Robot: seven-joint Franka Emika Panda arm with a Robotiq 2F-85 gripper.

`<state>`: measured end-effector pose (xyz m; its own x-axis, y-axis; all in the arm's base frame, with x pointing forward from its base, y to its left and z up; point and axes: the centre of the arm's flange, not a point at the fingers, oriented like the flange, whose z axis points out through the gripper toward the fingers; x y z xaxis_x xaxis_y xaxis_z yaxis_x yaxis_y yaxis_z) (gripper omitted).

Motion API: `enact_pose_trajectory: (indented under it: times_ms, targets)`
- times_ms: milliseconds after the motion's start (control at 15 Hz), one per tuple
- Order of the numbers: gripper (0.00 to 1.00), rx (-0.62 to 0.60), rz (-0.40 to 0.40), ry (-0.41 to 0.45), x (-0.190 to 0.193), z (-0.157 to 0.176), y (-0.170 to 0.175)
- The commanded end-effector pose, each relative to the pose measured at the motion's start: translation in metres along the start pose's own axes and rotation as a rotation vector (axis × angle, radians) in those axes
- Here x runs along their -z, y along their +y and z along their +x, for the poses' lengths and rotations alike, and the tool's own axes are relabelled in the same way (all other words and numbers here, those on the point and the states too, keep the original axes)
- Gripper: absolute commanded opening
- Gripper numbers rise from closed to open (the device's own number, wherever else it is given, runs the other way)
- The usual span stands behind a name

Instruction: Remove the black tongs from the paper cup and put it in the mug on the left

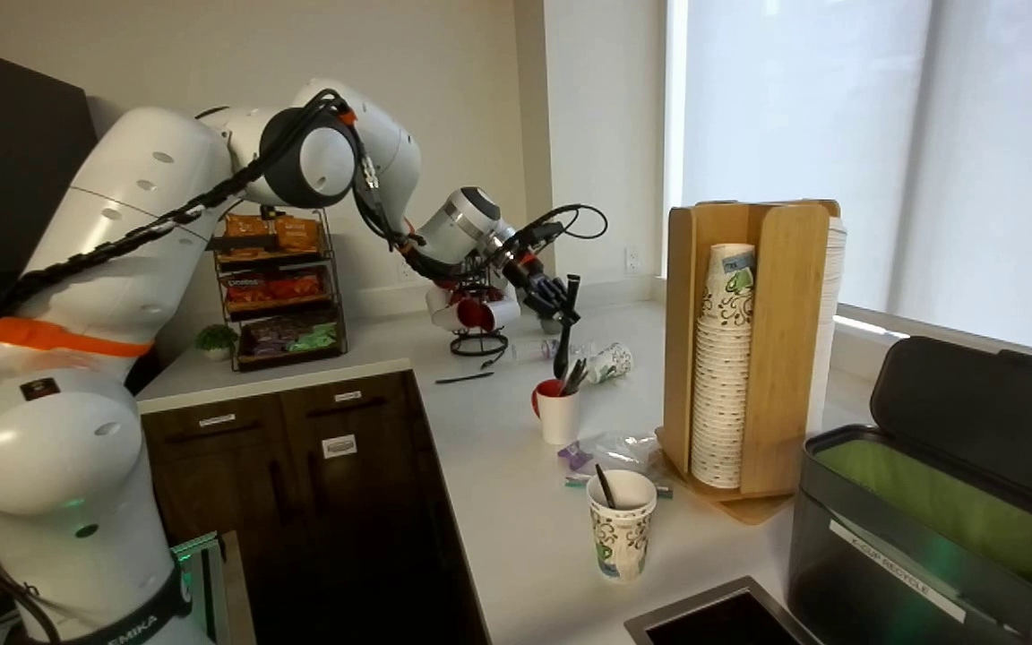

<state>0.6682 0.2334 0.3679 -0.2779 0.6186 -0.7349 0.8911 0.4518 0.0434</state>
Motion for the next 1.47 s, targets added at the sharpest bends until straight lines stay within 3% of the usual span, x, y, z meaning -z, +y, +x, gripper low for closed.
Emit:
enact_pose_trajectory:
  times_ms: [0,400,800,1400]
  targets:
    - [0.08,0.012,0.07,-0.012,0.007,0.004,-0.009]
    - [0.08,0.026,0.184,-0.062,0.005,0.012,-0.02]
    - [0.08,0.041,0.2,-0.081,-0.025,0.015,-0.011]
    - [0.08,0.158,0.247,-0.063,-0.048,0.049,-0.001]
